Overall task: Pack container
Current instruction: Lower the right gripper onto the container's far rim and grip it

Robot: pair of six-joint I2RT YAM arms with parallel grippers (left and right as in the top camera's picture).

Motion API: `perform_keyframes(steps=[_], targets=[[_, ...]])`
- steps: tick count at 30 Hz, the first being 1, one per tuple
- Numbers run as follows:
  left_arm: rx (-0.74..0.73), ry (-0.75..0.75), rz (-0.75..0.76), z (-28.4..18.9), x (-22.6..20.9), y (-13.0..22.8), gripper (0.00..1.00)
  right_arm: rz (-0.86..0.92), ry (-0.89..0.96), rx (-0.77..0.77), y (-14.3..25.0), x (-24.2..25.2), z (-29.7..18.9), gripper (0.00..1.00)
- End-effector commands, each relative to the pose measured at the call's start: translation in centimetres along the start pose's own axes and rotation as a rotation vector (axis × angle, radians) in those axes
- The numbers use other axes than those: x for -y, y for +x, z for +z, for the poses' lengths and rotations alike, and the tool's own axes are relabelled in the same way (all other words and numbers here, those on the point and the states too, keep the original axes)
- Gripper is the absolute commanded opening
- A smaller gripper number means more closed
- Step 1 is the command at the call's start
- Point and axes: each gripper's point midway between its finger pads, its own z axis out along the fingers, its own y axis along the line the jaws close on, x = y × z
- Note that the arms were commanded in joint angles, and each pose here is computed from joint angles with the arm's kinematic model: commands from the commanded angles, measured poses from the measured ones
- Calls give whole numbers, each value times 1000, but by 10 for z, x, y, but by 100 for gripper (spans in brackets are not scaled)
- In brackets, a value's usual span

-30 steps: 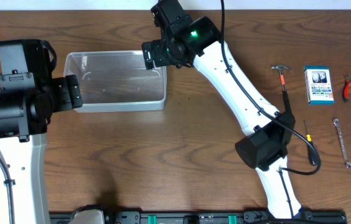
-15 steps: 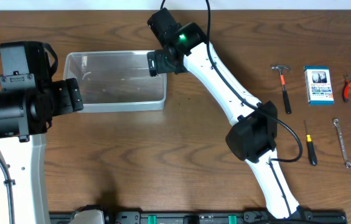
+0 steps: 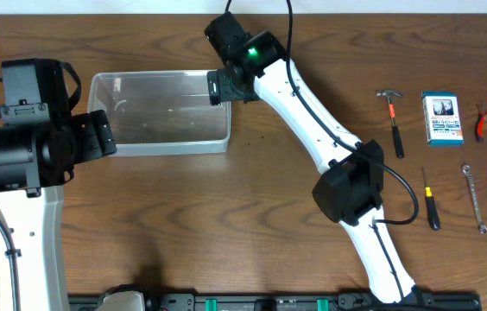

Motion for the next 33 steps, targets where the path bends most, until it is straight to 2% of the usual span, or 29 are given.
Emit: perform_keyframes(steps=[1,9,16,20,26,33], targets=[[-1,-10,-14,-1,-3,0,98,-57,-47,-23,8,-18,2,99],[-1,-10,-13,-1,-3,0,98,-90,-72,-19,16,-38,0,99],[-1,-10,-14,-1,-3,0,98,13,131,15,21,-10,2,99],[-1,-10,-14,-1,-3,0,98,74,142,-8,26,-5,10,99],[-1,-10,-13,-1,-3,0,98,69,108,-79,37,-10,31,99],[-2,-10,-14,-1,-3,0,98,69,101,-75,34,-9,40,99]])
